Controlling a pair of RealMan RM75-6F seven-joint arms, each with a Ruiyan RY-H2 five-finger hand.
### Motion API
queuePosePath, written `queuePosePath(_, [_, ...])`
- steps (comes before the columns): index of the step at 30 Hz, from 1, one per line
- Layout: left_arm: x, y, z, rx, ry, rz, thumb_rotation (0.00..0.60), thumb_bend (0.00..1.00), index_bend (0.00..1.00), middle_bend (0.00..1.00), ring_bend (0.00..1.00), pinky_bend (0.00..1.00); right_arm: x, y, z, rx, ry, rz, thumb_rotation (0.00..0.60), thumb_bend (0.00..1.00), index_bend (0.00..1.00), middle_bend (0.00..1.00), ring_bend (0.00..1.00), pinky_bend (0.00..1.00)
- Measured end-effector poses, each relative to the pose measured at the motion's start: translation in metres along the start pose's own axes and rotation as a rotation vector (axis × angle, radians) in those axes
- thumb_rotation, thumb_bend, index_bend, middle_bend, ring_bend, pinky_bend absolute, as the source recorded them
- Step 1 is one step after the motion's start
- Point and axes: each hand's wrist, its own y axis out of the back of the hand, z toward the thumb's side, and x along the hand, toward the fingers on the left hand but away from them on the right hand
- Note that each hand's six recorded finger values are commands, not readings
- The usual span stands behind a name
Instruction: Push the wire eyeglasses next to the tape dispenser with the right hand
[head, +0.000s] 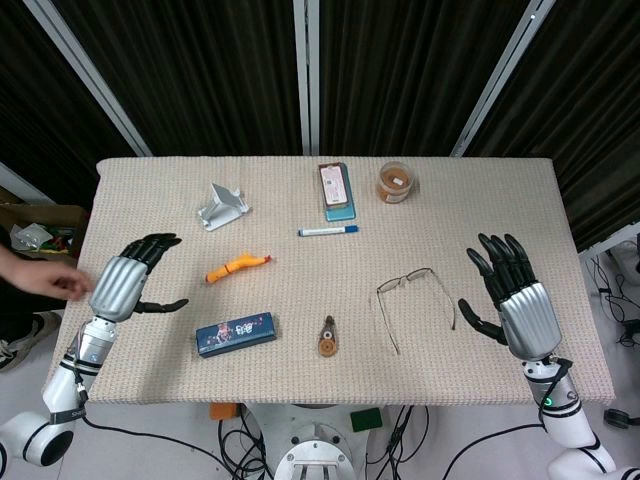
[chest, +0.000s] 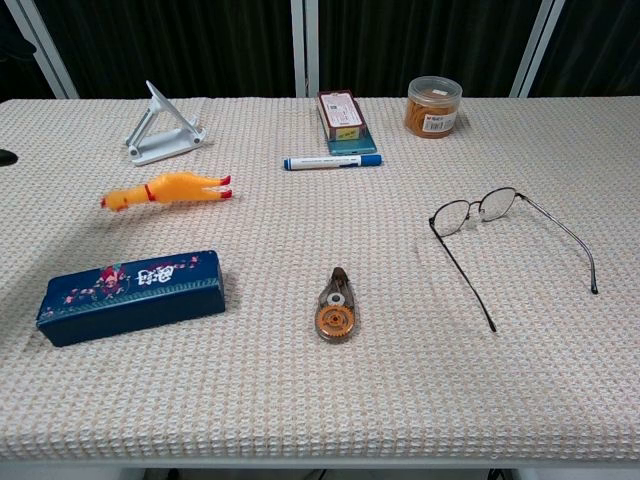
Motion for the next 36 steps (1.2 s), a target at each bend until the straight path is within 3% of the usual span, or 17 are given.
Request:
queuePosePath(12, [-0.002,0.000,0.001,0.030,0.002,-0.001,0.429,0.02,0.15,0.15,0.13,0.22,0.008,-0.005,-0.011,0.009,-0.034,0.026,0.600,0.37,0.00,0.00,0.00,0.00])
queuePosePath(14, [-0.004,0.002,0.000,0.055,0.007,0.002,0.440,0.02,0.15,0.15,0.13,0.22,0.009,-0.008,-0.013,0.026,-0.050,0.049,0.600,0.41,0.00,0.06,0.03,0.01])
queuePosePath(15, [-0.006,0.003,0.000,0.068,0.010,0.004,0.442,0.02,0.15,0.15,0.13,0.22,0.010,-0.010,-0.014,0.038,-0.059,0.068,0.600,0.44,0.00,0.16,0.11,0.06])
queuePosePath(16, [-0.008,0.004,-0.001,0.081,0.015,0.007,0.444,0.02,0.15,0.15,0.13,0.22,0.011,-0.013,-0.016,0.060,-0.074,0.100,0.600,0.46,0.00,0.26,0.20,0.11])
queuePosePath(18, [-0.015,0.007,-0.004,0.109,0.032,0.014,0.445,0.02,0.16,0.15,0.13,0.22,0.013,-0.019,-0.019,0.103,-0.099,0.161,0.600,0.51,0.00,0.54,0.49,0.33])
queuePosePath(19, [-0.020,0.008,-0.007,0.116,0.045,0.018,0.447,0.02,0.16,0.15,0.13,0.22,0.015,-0.024,-0.021,0.137,-0.116,0.214,0.600,0.54,0.00,0.64,0.60,0.42])
queuePosePath(20, [-0.025,0.009,-0.009,0.119,0.056,0.020,0.447,0.02,0.16,0.15,0.13,0.22,0.017,-0.029,-0.023,0.162,-0.130,0.259,0.600,0.56,0.00,0.67,0.64,0.45])
queuePosePath(25, [-0.044,0.015,-0.017,0.139,0.097,0.026,0.448,0.02,0.16,0.15,0.13,0.22,0.034,-0.068,-0.031,0.310,-0.190,0.563,0.600,0.77,0.00,0.85,0.79,0.62])
queuePosePath(28, [-0.051,0.020,-0.019,0.150,0.107,0.035,0.445,0.02,0.16,0.15,0.13,0.22,0.042,-0.093,-0.031,0.345,-0.202,0.711,0.600,0.85,0.00,0.88,0.83,0.69])
queuePosePath(31, [-0.057,0.026,-0.019,0.159,0.115,0.047,0.445,0.02,0.16,0.15,0.13,0.22,0.041,-0.116,-0.023,0.343,-0.191,0.787,0.600,0.90,0.00,0.90,0.85,0.71])
queuePosePath(36, [-0.066,0.033,-0.022,0.168,0.128,0.060,0.446,0.02,0.16,0.15,0.13,0.22,0.030,-0.147,-0.004,0.310,-0.157,0.818,0.600,0.92,0.00,0.90,0.85,0.71])
